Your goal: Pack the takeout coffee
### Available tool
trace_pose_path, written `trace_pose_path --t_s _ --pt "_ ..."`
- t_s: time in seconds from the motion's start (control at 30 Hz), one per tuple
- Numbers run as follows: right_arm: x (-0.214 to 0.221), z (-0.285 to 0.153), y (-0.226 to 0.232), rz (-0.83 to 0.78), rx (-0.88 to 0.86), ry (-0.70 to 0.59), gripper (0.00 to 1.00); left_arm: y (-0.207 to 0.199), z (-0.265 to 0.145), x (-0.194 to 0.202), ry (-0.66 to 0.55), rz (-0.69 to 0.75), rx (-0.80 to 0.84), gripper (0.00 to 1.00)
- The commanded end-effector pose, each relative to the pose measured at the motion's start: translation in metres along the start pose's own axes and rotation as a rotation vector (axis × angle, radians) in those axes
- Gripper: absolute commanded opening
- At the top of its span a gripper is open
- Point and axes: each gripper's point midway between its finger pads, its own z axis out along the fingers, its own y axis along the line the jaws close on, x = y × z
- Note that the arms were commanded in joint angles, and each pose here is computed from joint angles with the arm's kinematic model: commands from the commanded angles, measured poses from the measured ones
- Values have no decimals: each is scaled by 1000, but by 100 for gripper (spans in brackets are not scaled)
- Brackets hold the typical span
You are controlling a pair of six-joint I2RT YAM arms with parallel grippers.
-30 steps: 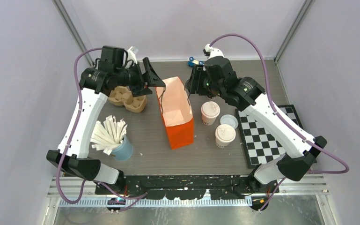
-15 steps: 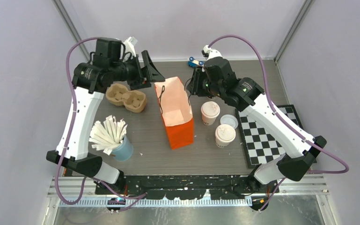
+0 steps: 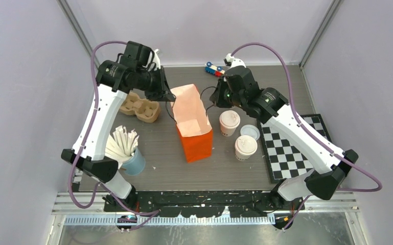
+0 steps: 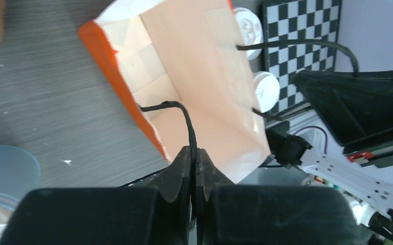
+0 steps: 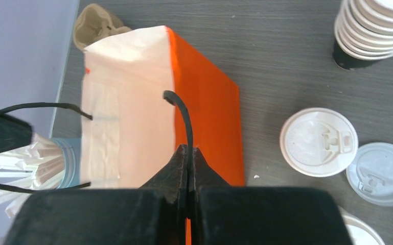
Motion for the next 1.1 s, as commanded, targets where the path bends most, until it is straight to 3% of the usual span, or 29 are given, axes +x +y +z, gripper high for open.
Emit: trace_pose_path --t_s 0.0,0.17,0.47,0.7,1.07 --pt "-9 -17 -22 81 41 -75 0 22 -24 3 -55 -59 -60 0" --pt "12 -13 -34 141 38 -44 0 37 -18 10 -75 -252 33 0" --pt "23 -8 -53 168 77 -33 0 68 -8 20 -83 -408 32 0" --pt "27 -5 -50 177 57 -20 0 90 10 40 -5 -433 -47 0" --pt "29 0 -41 190 14 3 0 96 35 58 98 -441 -36 1"
